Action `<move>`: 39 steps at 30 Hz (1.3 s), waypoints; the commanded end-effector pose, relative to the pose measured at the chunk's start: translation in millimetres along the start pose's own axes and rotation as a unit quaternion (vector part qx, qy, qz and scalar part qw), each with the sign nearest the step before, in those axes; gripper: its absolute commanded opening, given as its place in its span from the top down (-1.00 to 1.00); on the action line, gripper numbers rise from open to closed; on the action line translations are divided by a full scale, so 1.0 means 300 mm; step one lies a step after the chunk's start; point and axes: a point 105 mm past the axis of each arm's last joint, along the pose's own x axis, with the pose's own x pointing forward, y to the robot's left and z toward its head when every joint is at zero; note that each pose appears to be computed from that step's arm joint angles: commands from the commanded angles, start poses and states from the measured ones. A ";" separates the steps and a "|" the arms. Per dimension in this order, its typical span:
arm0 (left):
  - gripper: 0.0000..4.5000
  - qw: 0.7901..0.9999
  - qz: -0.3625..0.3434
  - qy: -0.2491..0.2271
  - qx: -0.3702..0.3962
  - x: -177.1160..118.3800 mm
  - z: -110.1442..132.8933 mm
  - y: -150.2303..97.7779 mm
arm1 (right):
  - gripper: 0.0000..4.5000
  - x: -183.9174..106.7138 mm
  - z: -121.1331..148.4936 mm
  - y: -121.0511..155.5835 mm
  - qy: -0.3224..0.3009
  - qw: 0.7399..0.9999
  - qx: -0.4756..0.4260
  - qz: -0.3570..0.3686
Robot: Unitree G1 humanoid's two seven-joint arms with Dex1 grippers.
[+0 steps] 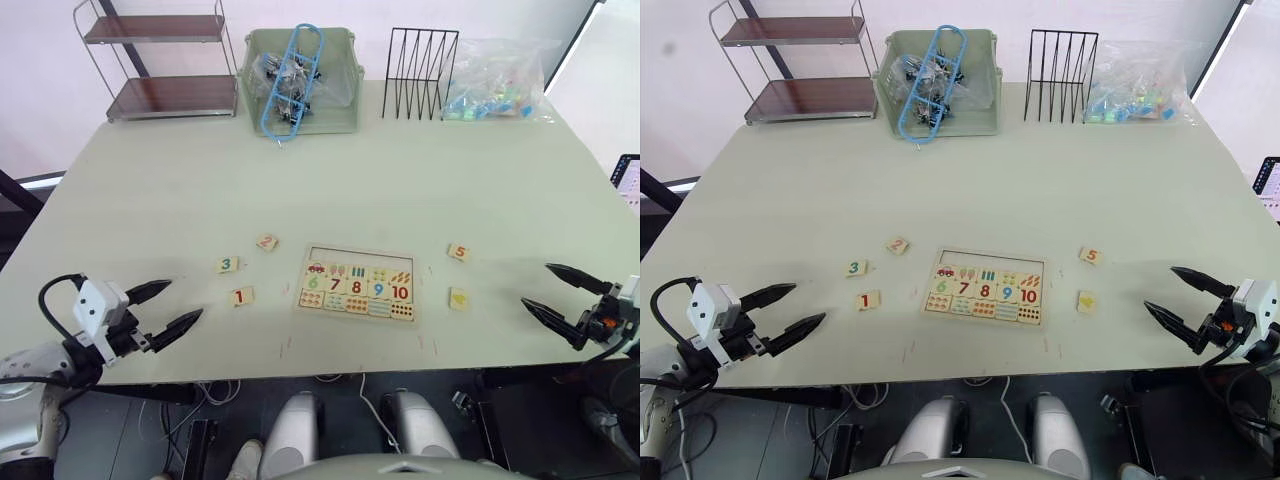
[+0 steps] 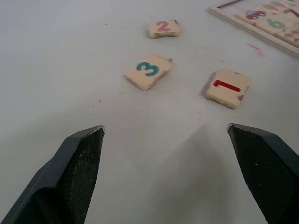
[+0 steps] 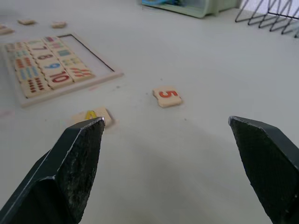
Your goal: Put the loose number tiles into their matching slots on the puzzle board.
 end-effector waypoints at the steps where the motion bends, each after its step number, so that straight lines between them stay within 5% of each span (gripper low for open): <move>1: -1.00 0.998 -0.047 -0.008 0.033 0.004 0.038 0.004 | -0.97 -0.004 0.063 0.020 -0.033 0.999 -0.011 0.038; 13: -1.00 0.978 -0.183 -0.008 0.095 0.085 0.113 -0.008 | -0.97 -0.008 0.126 0.112 -0.069 0.984 -0.021 0.164; 20: -1.00 0.964 -0.235 -0.004 0.121 0.143 0.120 -0.024 | -0.97 0.020 0.148 0.125 -0.081 0.981 -0.029 0.174; 39: -1.00 0.963 -0.240 0.028 0.121 0.195 0.082 0.003 | -0.97 0.035 0.132 0.112 -0.090 0.983 -0.037 0.159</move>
